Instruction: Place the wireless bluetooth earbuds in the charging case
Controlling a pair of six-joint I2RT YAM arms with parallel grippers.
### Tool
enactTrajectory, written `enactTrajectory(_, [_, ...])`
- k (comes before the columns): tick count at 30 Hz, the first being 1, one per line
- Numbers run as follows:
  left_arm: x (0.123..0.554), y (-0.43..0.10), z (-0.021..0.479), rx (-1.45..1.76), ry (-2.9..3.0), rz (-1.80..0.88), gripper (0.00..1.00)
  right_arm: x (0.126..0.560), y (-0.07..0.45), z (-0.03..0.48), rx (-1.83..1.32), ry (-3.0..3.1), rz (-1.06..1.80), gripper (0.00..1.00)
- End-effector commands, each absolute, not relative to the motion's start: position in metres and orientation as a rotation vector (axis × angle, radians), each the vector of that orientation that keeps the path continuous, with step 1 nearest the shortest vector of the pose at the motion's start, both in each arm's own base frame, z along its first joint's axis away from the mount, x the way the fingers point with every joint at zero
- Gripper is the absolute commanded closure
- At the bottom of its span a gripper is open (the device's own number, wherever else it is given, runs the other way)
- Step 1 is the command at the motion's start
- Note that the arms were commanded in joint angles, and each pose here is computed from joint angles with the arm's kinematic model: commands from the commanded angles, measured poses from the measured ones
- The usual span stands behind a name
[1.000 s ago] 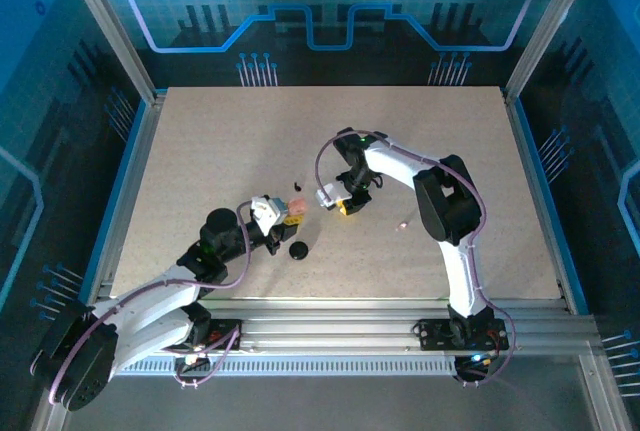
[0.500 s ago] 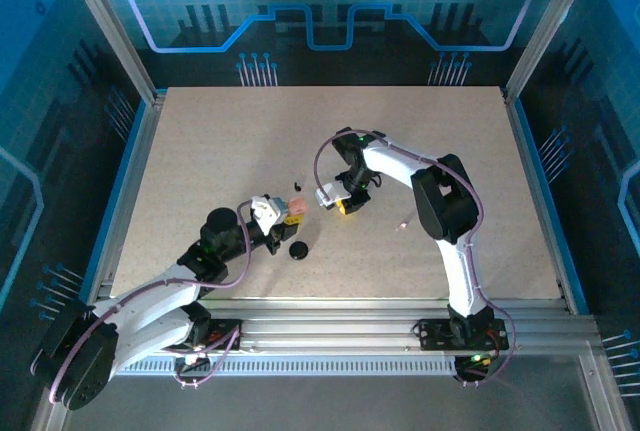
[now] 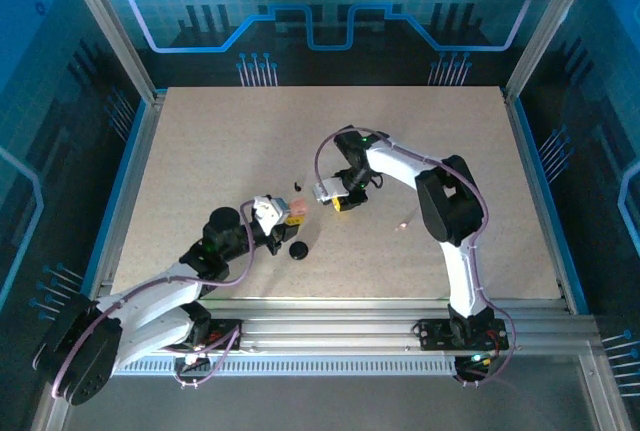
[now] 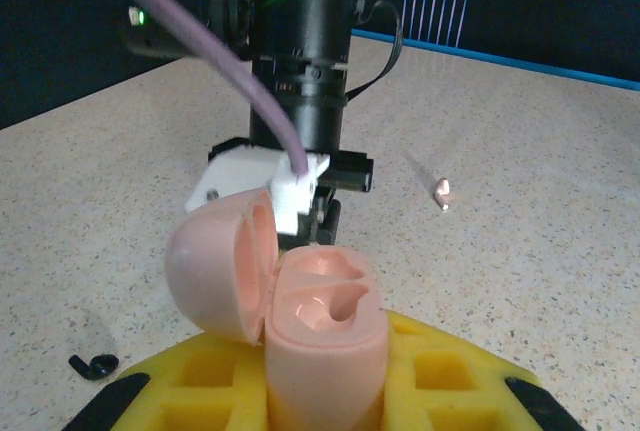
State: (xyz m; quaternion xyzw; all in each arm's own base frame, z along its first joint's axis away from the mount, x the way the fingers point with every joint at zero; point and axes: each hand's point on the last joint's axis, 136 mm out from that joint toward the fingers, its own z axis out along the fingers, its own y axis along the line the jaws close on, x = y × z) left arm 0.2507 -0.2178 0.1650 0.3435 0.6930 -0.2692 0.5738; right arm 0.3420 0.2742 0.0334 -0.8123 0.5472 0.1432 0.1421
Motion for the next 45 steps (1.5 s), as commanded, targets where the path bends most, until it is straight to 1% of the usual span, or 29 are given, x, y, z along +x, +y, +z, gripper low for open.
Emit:
enactTrajectory(1, [0.261,-0.220,0.183,0.798,1.558,-0.599,0.86,0.344,0.288,0.086,-2.118,1.554,0.535,0.83])
enactTrajectory(4, [0.266,-0.221,0.183,0.782,1.535,-0.597,0.86,0.345,0.286,0.110,-1.988,1.566,0.594,0.83])
enactTrajectory(17, [0.293,-0.238,0.193,0.736,1.383,-0.601,0.87,0.339,0.272,0.212,-1.464,1.543,1.013,0.85])
enactTrajectory(23, [0.298,-0.243,0.199,0.709,1.314,-0.611,0.87,0.332,0.273,0.244,-1.308,1.595,1.112,0.85])
enactTrajectory(29, [0.302,-0.253,0.198,0.718,1.306,-0.619,0.86,0.335,0.271,0.263,-1.039,1.693,1.161,0.83])
enactTrajectory(34, [0.301,-0.260,0.206,0.725,1.281,-0.624,0.86,0.328,0.279,0.270,-0.899,1.705,1.098,0.82])
enactTrajectory(42, [0.301,-0.261,0.217,0.711,1.255,-0.629,0.86,0.311,0.297,0.291,-0.810,1.580,0.993,0.81])
enactTrajectory(45, [0.301,-0.260,0.220,0.702,1.251,-0.632,0.86,0.302,0.304,0.287,-0.818,1.539,0.978,0.81])
